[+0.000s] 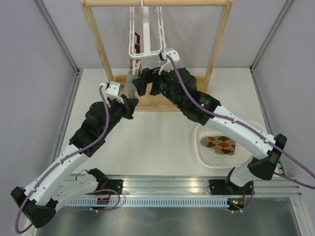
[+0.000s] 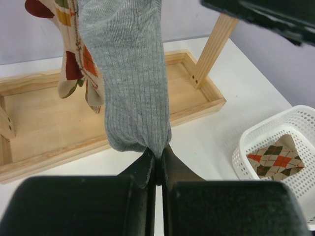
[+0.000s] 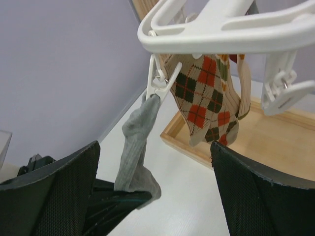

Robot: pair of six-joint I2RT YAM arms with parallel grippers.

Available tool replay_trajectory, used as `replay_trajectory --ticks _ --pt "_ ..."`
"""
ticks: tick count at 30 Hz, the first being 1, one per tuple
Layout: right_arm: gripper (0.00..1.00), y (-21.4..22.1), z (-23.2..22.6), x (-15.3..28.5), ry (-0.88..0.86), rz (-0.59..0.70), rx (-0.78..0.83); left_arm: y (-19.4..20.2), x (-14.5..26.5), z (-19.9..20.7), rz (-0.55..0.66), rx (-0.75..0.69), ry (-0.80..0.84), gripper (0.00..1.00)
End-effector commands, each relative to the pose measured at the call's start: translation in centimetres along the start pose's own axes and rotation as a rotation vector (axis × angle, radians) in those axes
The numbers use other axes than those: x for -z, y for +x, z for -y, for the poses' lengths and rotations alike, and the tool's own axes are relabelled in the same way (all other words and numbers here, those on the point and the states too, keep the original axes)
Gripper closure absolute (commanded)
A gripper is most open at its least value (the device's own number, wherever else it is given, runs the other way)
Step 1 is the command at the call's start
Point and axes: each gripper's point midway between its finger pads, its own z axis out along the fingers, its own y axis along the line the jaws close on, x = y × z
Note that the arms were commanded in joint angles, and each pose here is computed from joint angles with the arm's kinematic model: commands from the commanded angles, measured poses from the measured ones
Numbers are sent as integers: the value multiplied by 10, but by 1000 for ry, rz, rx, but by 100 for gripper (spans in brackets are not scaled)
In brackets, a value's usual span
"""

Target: Remove the socks clipped to the hanger

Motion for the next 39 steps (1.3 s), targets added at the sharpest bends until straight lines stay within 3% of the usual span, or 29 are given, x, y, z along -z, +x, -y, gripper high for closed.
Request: replay_trajectory --ticks 1,10,18,28,39 --pt "4 -21 -8 -10 -4 59 11 0 0 6 -1 -4 40 98" --pt "4 -22 5 -32 78 103 52 4 -3 7 -12 5 52 98" --pt "7 -36 -3 -49 32 151 34 6 -3 5 -16 7 48 98" --pt "30 -38 -7 -65 25 162 46 9 -3 5 -20 7 53 98" --pt "38 -50 -14 -72 3 205 23 12 -4 7 -31 8 66 98"
